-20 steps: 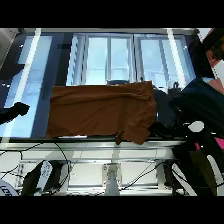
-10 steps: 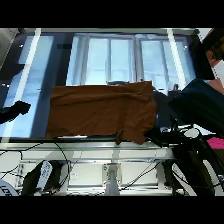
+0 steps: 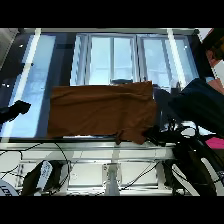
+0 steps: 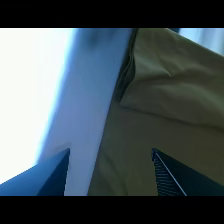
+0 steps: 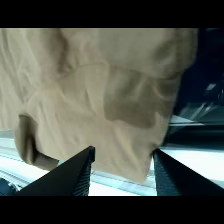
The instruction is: Fold the clothes and pants, and hang the long-sleeved shirts on hangers.
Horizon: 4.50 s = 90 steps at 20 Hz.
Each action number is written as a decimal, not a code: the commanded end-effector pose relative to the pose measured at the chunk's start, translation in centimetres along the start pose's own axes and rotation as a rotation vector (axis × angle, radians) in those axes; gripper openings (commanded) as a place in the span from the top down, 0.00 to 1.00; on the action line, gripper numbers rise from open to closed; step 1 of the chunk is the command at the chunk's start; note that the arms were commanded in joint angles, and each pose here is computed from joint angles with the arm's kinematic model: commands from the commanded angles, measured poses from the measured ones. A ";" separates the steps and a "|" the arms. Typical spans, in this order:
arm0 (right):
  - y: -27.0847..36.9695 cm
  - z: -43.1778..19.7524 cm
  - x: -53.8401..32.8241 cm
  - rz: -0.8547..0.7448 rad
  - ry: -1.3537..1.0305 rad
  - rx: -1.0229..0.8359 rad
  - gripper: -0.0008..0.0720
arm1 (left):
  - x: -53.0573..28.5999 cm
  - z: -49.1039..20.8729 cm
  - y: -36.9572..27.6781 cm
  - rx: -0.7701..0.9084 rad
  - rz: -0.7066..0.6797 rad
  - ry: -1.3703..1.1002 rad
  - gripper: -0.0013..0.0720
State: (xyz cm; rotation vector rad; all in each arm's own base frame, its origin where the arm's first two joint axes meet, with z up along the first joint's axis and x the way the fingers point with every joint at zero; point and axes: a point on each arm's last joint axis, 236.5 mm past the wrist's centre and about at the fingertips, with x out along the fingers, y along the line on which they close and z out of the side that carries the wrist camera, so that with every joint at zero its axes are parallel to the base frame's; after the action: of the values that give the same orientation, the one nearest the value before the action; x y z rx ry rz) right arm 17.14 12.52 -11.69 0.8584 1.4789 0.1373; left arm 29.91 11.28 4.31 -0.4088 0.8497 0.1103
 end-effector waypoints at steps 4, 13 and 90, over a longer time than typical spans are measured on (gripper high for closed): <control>1.0 0.3 0.7 0.008 -0.028 -0.045 0.44 | 0.0 0.0 0.0 -0.002 0.001 0.000 0.24; 1.1 0.3 0.6 0.011 -0.033 -0.051 0.97 | 2.0 -5.5 0.4 -0.052 -0.012 0.131 0.32; 11.8 4.9 -5.6 0.185 -0.137 -0.267 0.97 | 2.9 -4.9 -5.7 -0.042 -0.443 0.335 0.95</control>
State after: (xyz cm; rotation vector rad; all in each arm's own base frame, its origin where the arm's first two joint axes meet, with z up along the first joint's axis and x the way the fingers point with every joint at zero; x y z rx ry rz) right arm 23.19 15.45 -4.15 0.7923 1.3079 0.3558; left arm 26.83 4.99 -2.21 -0.6229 1.2256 -0.2765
